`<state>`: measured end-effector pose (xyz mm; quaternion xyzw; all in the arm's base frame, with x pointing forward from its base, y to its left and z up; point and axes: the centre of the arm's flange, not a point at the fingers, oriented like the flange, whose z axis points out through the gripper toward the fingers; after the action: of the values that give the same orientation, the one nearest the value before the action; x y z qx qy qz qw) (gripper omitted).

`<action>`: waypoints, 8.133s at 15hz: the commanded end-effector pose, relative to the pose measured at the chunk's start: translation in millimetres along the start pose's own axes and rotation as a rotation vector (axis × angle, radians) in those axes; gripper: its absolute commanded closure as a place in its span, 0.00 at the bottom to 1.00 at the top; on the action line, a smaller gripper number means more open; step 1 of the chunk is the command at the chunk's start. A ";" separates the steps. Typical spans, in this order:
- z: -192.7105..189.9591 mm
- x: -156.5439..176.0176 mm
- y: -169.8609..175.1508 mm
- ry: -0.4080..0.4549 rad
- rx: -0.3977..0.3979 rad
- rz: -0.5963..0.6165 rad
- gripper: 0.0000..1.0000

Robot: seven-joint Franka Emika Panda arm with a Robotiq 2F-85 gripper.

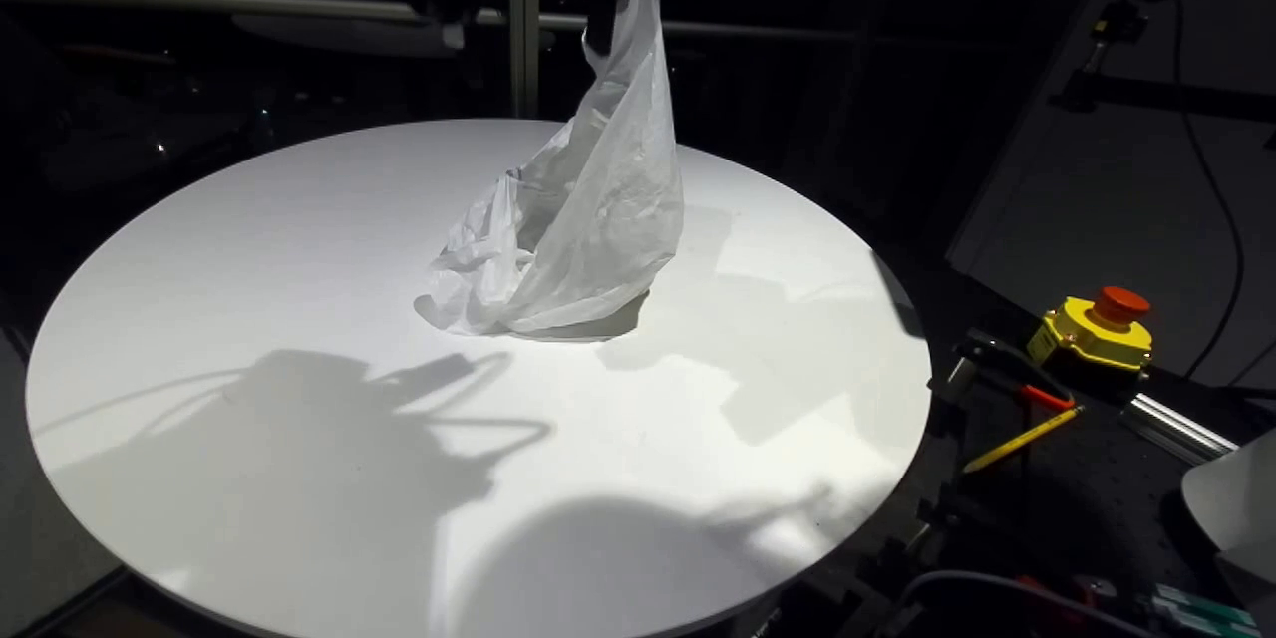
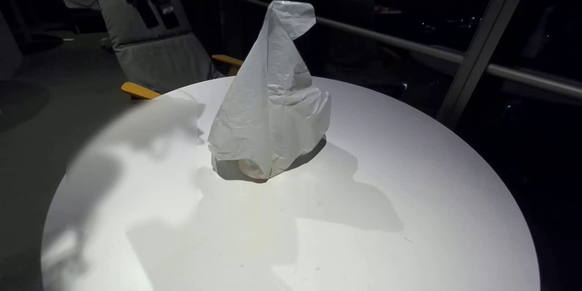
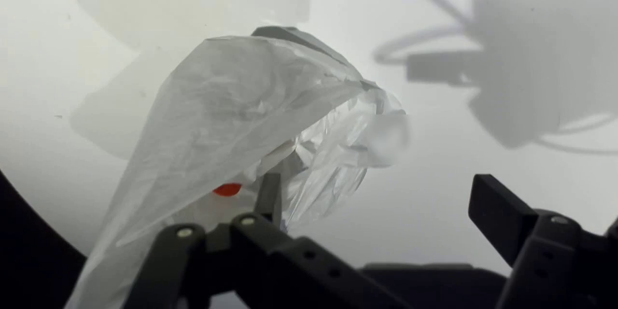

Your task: Place the three containers inside the white plastic, pull up the plastic bag

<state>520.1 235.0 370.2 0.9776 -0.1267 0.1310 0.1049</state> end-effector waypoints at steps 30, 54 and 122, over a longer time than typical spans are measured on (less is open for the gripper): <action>271.4 128.5 -39.2 -0.115 -0.182 -0.969 0.00; 237.9 72.4 -103.1 -0.117 -0.151 -1.055 0.93; 246.7 104.0 -60.4 -0.233 -0.010 -0.804 0.00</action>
<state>690.4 210.4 156.4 0.9570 0.2533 -0.0327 0.1375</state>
